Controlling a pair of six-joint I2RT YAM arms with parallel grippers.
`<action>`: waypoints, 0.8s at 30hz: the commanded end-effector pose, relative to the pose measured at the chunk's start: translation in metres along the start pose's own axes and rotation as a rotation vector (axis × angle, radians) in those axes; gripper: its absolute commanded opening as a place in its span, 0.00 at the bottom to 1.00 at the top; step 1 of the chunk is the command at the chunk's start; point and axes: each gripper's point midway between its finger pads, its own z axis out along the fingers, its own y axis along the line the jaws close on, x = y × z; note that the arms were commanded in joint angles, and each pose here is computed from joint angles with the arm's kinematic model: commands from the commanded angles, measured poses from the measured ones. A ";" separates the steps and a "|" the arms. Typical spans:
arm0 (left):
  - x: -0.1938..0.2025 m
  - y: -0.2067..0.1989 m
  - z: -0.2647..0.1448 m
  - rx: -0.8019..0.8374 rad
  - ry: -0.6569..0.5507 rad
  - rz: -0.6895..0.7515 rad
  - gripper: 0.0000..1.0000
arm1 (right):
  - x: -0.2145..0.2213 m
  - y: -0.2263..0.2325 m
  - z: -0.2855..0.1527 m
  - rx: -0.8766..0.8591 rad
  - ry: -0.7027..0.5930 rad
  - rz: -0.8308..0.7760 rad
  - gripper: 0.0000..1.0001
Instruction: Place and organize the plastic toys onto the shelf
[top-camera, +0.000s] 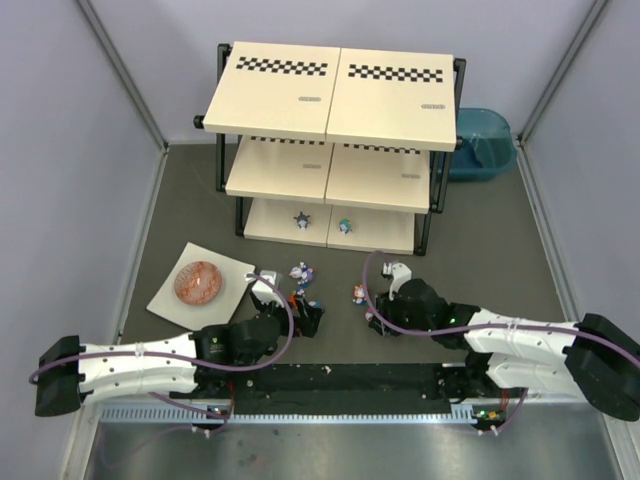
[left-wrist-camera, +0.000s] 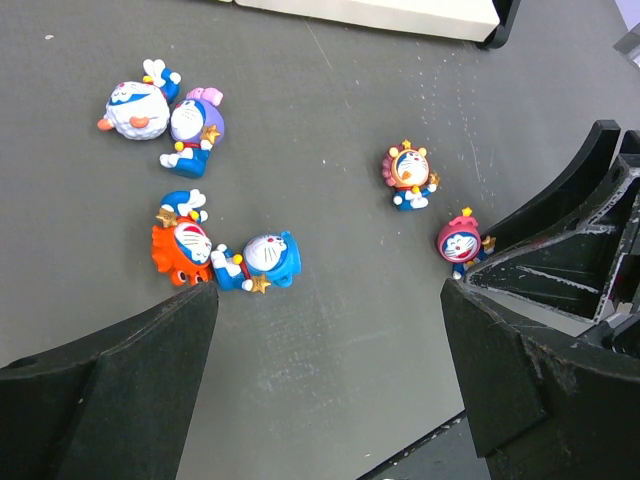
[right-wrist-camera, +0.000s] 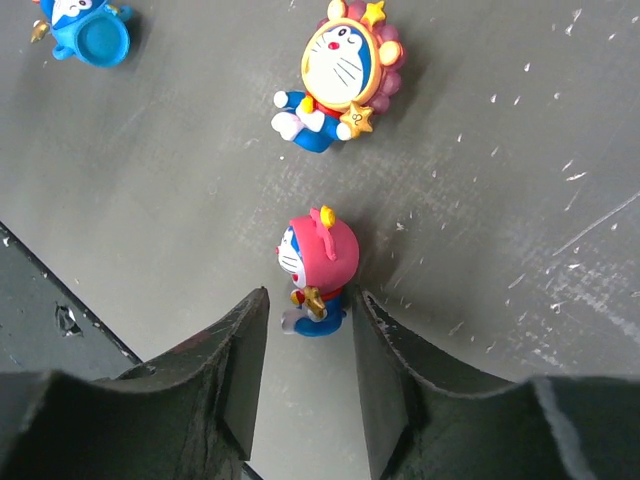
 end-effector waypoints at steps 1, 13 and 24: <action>-0.020 -0.018 -0.003 0.038 -0.045 -0.050 0.99 | 0.002 0.003 0.004 -0.013 0.004 -0.016 0.36; -0.047 -0.052 -0.019 0.160 -0.046 -0.105 0.99 | -0.006 0.018 -0.009 -0.091 -0.020 -0.032 0.00; -0.061 -0.092 -0.029 0.179 0.073 -0.268 0.88 | -0.080 0.056 -0.072 -0.207 -0.320 -0.113 0.00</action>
